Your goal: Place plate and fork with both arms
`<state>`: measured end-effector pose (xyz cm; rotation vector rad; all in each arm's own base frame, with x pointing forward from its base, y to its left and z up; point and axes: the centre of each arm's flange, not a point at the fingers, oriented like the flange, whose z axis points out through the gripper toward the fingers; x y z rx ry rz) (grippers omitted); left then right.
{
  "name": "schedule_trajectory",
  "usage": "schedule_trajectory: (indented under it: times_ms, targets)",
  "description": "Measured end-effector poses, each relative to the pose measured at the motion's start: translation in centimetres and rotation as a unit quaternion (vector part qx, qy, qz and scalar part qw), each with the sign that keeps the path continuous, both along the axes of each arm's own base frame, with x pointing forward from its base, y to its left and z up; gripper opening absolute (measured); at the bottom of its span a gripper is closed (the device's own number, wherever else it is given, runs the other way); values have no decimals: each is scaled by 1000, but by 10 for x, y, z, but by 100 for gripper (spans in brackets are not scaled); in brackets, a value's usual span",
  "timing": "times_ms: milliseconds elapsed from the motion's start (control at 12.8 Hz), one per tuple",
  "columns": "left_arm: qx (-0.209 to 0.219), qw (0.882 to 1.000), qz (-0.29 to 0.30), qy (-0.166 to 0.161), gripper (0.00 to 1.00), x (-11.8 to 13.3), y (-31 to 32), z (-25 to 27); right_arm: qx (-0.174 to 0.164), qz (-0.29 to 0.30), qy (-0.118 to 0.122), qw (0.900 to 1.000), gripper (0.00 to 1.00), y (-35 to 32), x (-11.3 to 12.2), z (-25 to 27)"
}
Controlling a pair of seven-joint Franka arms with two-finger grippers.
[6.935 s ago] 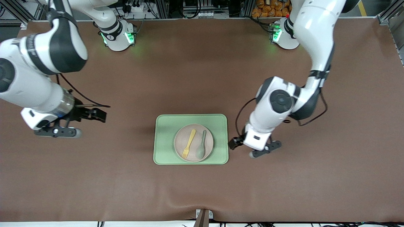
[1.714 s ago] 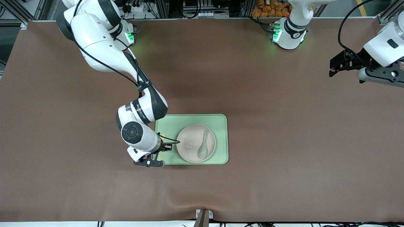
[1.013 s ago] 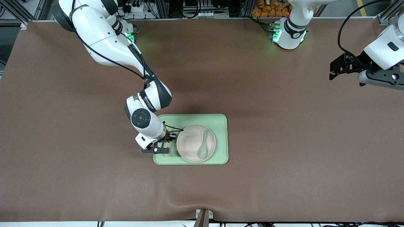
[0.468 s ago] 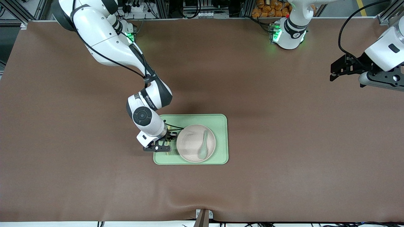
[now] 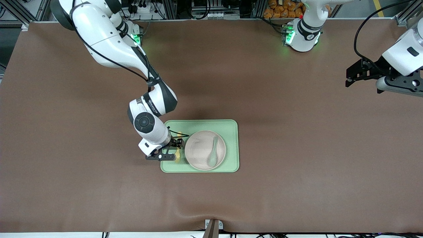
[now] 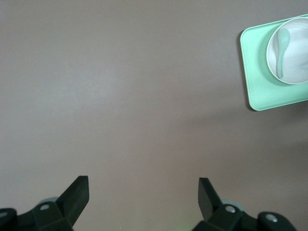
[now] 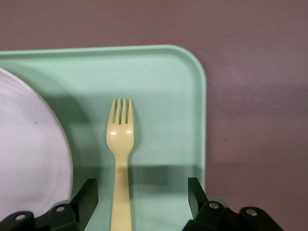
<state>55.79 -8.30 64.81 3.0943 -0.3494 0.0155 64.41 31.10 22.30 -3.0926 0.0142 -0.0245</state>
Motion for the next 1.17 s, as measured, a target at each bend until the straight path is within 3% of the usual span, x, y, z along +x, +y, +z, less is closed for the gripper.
schedule_trajectory:
  times_ms: [156,312,468,779,1169]
  targets:
    - [0,1000,1,0,100,0,1,0,-4,-3,0,1000,89,-16,10,34]
    - [0,1000,4,0,100,1,3,0,-4,-19,-4,1000,100,-42,20,70]
    - [0,1000,7,0,100,1,4,0,-4,-36,-3,999,100,-73,31,99]
    - [0,999,40,2,100,0,0,-1,4,-49,26,998,100,-135,50,158]
    - [0,999,40,3,100,0,-2,-1,4,-45,35,998,100,-215,42,255]
